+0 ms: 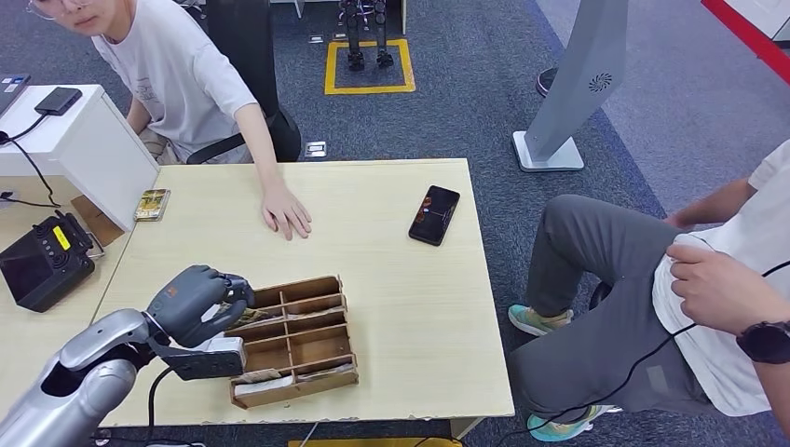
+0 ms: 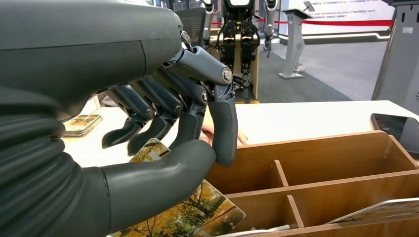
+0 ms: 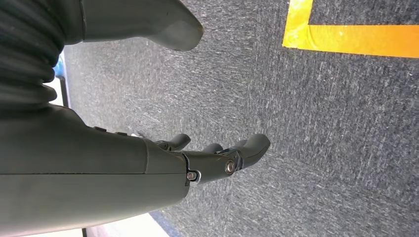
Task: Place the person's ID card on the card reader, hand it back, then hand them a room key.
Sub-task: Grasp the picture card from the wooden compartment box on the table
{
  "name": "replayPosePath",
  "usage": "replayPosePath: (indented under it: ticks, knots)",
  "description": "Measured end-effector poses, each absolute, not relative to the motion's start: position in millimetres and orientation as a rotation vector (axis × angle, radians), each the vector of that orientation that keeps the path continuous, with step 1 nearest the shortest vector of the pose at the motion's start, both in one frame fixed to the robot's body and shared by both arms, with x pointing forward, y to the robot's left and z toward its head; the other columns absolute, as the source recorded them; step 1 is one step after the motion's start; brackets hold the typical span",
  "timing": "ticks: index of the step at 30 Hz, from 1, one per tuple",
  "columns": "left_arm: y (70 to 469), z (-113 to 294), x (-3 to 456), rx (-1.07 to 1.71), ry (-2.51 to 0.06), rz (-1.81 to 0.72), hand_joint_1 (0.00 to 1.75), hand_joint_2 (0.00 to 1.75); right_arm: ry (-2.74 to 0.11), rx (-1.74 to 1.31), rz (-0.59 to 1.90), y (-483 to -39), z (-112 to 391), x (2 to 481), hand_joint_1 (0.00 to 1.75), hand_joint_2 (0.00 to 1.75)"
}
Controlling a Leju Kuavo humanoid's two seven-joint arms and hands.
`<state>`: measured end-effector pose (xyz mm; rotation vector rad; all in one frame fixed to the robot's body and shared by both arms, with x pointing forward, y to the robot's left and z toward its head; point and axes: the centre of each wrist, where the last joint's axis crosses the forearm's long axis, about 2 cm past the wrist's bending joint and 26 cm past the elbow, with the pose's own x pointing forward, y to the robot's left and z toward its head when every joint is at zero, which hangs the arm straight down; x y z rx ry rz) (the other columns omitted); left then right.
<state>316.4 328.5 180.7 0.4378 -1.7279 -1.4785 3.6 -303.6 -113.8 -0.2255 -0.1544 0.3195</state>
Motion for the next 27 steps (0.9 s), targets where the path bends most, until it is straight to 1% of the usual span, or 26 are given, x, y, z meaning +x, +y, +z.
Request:
replayPosePath:
  ticks: [27]
  knots:
    - [332.0,180.9,316.2,0.418,-1.729,-1.485,1.75,1.75,-0.158,-0.240,0.321,-308.1,-113.6,4.1,0.00,1.75]
